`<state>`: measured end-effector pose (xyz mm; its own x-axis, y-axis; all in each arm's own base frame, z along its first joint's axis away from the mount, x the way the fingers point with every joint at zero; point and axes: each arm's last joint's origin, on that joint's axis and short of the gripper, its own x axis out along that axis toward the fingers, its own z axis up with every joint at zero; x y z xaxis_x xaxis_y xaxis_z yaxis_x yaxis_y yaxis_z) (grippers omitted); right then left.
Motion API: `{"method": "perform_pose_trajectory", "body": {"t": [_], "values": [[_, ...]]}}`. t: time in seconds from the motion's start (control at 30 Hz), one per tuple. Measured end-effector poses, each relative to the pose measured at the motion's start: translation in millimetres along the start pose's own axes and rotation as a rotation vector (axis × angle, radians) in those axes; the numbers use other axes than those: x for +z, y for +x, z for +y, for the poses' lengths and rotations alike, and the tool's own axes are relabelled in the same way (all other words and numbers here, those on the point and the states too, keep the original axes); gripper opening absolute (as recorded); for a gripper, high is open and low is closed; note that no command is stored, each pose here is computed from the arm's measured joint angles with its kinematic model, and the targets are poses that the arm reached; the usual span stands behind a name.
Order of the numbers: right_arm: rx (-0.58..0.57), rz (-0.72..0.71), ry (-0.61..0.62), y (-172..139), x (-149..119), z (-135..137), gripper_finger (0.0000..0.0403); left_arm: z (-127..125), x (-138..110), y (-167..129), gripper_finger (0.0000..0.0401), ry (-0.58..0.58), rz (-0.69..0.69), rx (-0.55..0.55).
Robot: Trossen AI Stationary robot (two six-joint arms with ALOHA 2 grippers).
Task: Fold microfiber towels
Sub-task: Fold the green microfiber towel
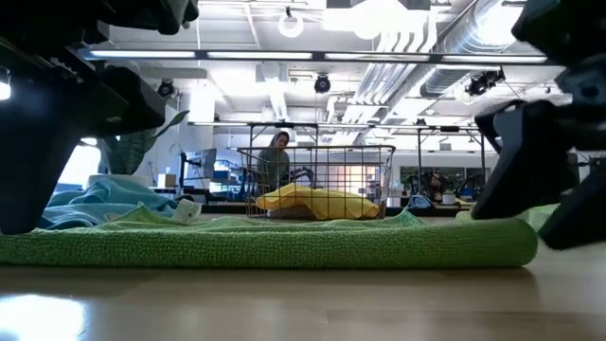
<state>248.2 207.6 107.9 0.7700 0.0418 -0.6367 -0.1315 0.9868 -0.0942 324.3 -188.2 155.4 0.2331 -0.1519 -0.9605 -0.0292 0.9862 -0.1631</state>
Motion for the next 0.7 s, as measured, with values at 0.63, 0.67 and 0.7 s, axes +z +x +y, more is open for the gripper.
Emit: {"method": "perform_pose_trajectory", "body": {"t": [0.63, 0.67, 0.7], "values": [[-0.066, 0.044, -0.063, 10, -13, 0, 0.0097, -12, 19, -3, 0.0159, 0.041, -0.198, -0.118], [-0.067, 0.044, -0.061, 10, -13, 0, 0.0082, -13, 21, -3, 0.0159, 0.063, -0.23, -0.121], [-0.069, 0.044, -0.054, 10, -13, 0, 0.0067, -14, 23, -4, 0.0159, 0.085, -0.265, -0.113]]}}
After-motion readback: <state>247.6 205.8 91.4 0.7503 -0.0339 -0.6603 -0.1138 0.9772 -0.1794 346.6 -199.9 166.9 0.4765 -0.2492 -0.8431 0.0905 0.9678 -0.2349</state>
